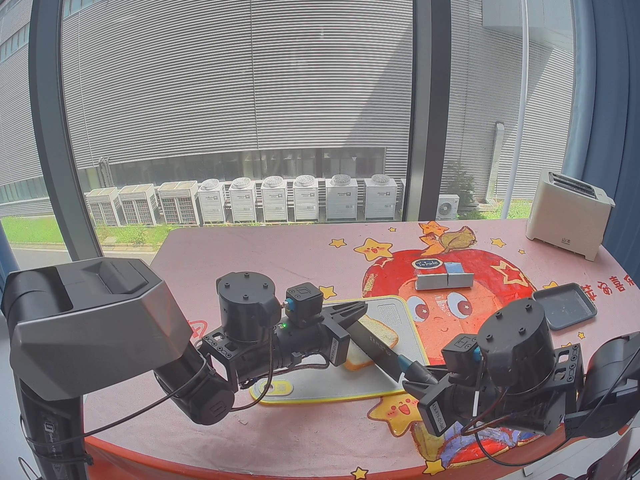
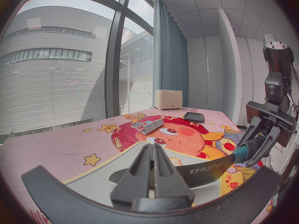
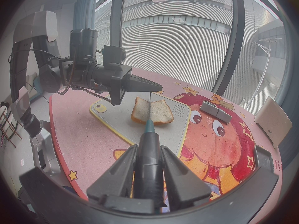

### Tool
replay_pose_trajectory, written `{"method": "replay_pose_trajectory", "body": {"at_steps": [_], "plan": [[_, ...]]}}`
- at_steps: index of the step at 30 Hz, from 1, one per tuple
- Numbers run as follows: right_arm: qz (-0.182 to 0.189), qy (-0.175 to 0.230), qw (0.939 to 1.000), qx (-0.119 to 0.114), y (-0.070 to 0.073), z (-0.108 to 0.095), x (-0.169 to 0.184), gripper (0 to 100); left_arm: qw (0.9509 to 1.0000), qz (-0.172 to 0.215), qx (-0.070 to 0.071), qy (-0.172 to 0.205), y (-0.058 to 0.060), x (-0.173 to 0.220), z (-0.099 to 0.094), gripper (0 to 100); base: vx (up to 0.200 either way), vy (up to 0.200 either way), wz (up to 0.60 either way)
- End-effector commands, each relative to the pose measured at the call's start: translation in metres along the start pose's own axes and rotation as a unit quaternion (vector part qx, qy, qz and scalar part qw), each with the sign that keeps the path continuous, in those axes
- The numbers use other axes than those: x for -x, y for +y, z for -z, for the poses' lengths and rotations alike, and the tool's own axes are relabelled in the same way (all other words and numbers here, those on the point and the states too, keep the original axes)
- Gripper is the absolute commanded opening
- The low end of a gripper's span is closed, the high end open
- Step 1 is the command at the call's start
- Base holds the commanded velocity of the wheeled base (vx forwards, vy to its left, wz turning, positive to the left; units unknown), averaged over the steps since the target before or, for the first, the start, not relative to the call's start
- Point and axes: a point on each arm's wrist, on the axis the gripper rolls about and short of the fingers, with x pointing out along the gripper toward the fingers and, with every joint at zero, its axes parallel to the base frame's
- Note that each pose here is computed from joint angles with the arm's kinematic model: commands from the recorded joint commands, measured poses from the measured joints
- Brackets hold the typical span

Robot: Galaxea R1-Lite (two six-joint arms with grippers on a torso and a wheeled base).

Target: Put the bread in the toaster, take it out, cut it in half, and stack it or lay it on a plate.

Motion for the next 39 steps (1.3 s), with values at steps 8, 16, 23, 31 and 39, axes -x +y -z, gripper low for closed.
{"method": "replay_pose_trajectory", "body": {"at_steps": [8, 16, 23, 31, 39], "plan": [[0.002, 0.016, 0.9998, 0.005, 0.001, 0.006, -0.004, 0, 0.9999, 0.0, -0.003, -0.011, 0.0, 0.0, -0.005, 0, 0.0, 0.0, 0.0], [0.001, 0.006, 1.0, 0.002, 0.0, 0.003, -0.002, 0, 0.9991, 0.001, -0.012, -0.04, -0.003, 0.009, -0.029, 0, 0.0, 0.0, 0.0], [0.0, -0.005, 1.0, -0.002, 0.0, -0.002, 0.0, 0, 0.9986, -0.001, -0.014, -0.051, -0.002, 0.01, -0.037, 0, 0.0, 0.0, 0.0], [0.0, -0.002, 1.0, -0.001, 0.001, -0.002, -0.002, 0, 0.9999, -0.005, -0.003, -0.014, 0.002, -0.001, -0.012, 0, 0.0, 0.0, 0.0], [0.0, -0.006, 1.0, -0.002, 0.001, -0.003, -0.001, 0, 0.9998, -0.018, 0.001, -0.006, 0.012, -0.003, -0.01, 0, 0.0, 0.0, 0.0]]}}
